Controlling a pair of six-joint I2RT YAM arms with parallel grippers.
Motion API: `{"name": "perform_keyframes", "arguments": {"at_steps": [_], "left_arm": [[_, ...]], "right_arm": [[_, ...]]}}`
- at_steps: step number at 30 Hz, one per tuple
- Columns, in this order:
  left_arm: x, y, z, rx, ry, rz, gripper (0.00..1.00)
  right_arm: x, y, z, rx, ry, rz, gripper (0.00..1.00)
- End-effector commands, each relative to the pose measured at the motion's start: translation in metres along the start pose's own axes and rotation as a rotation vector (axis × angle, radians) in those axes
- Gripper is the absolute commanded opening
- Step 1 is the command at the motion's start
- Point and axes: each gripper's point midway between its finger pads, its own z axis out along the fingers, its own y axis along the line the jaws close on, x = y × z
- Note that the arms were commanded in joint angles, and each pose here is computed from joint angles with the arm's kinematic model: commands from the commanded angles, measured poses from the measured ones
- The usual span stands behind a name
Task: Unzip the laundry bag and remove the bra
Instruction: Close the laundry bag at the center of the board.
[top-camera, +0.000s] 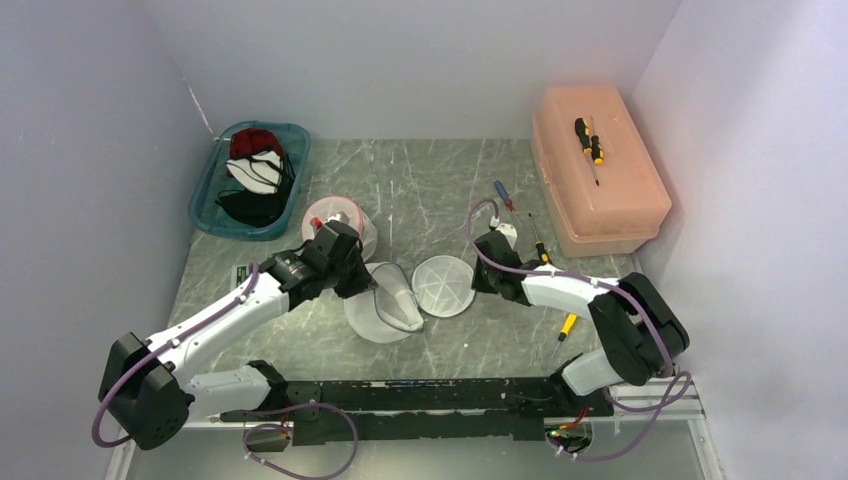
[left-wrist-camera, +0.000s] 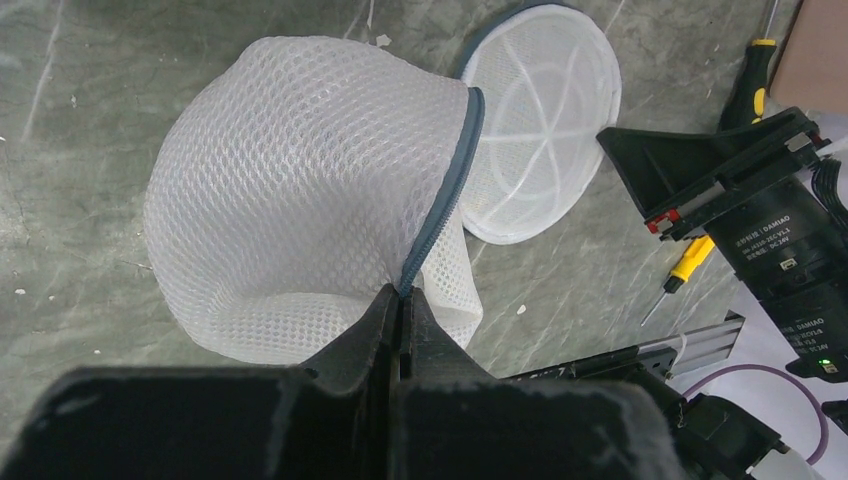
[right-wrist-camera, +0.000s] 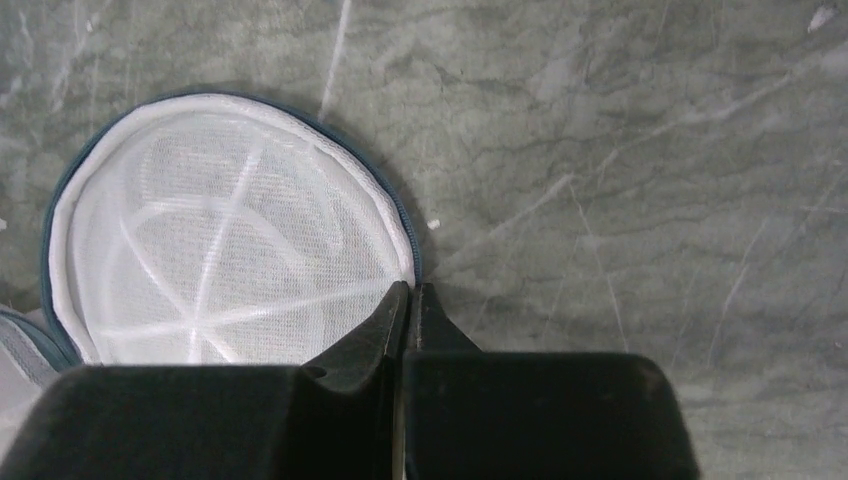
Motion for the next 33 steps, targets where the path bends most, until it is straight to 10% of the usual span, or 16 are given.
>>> {"name": "perform_keyframes", "arguments": {"at_steps": [1, 22, 33], "left_arm": [[-0.003, -0.008, -0.004, 0.056, -0.016, 0.028, 0.03], [-0.048, -0.103, 0.008, 0.297, -0.091, 0.2, 0.03], [-0.033, -0.099, 0.065, 0.245, 0.003, 0.217, 0.03]], "right_arm": [[0.015, -0.011, -0.018, 0.024, 0.059, -0.005, 0.0], [-0.148, 0.024, -0.247, -0.243, -0.531, -0.084, 0.0], [-0.127, 0.039, -0.23, -0.311, -0.447, -0.177, 0.0]]}}
